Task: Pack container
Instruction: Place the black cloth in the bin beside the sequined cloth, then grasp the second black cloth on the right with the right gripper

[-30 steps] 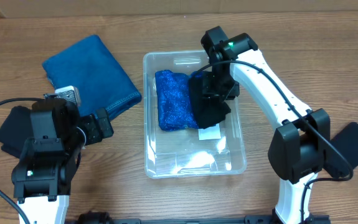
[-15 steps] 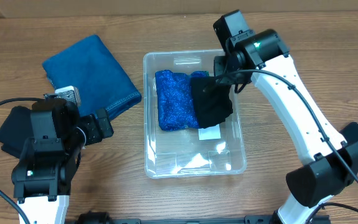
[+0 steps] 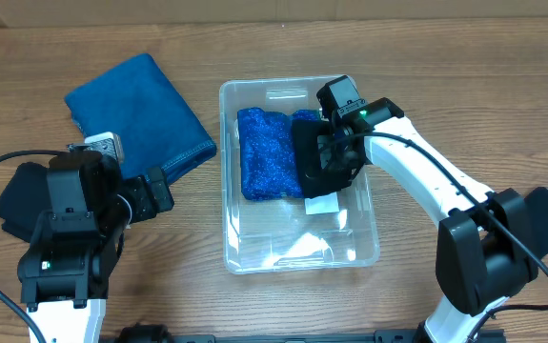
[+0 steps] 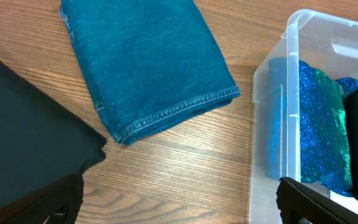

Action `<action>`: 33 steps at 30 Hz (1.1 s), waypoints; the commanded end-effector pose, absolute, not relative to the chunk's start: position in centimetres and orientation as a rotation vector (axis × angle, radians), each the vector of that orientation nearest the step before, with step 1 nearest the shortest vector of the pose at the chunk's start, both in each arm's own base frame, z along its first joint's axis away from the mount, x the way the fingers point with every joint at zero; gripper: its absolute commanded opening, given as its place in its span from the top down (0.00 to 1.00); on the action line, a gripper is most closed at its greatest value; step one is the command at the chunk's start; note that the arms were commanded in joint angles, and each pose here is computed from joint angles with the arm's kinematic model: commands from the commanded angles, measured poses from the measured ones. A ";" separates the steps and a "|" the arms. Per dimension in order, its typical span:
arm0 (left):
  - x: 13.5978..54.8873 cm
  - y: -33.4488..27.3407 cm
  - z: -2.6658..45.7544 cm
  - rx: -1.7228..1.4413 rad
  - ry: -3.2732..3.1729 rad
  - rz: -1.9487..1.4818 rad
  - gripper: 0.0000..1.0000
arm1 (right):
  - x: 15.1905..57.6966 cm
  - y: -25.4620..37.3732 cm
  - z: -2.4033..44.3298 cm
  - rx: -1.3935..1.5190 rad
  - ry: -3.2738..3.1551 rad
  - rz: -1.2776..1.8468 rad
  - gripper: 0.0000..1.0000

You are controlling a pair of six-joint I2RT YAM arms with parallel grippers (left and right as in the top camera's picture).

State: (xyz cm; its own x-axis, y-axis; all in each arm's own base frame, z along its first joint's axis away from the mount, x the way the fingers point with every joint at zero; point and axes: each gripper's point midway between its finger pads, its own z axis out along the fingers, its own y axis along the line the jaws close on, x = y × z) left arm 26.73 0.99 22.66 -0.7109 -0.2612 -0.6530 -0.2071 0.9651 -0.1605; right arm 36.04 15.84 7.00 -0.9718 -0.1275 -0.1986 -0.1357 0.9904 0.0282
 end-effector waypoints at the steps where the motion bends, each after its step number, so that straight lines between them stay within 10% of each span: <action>1: 26.8 1.1 23.5 -0.314 2.366 -0.092 0.00 | 36.4 15.8 9.1 -0.214 2.924 0.052 0.74; 5: 26.9 1.1 23.5 -0.314 2.366 -0.092 0.00 | 38.8 15.3 19.1 -0.120 2.735 0.042 0.63; 6: 26.8 1.1 23.5 -0.314 2.366 -0.092 0.00 | 39.2 15.0 21.8 -0.093 2.671 0.052 0.21; 7: 26.8 1.1 23.5 -0.313 2.366 -0.092 0.00 | 39.8 13.7 26.3 0.006 2.560 0.068 0.00; 14: 26.8 1.1 23.5 -0.313 2.366 -0.092 0.00 | 34.7 -5.0 34.5 0.843 2.314 0.121 0.00; 24: 26.9 1.1 23.5 -0.313 2.365 -0.093 0.00 | 19.8 -23.7 18.4 1.975 2.056 0.230 0.00; 33: 26.8 1.1 23.5 -0.314 2.367 -0.092 0.00 | 17.5 -24.1 4.7 2.023 1.922 0.319 0.00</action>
State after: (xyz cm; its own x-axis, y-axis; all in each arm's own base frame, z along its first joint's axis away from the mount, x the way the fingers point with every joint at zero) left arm 26.65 0.99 22.59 -0.7136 -0.2613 -0.6500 -0.2078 0.9650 -0.1598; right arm 17.13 -24.44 5.63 0.0762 0.9959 -0.0489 0.9355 -0.0545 0.3491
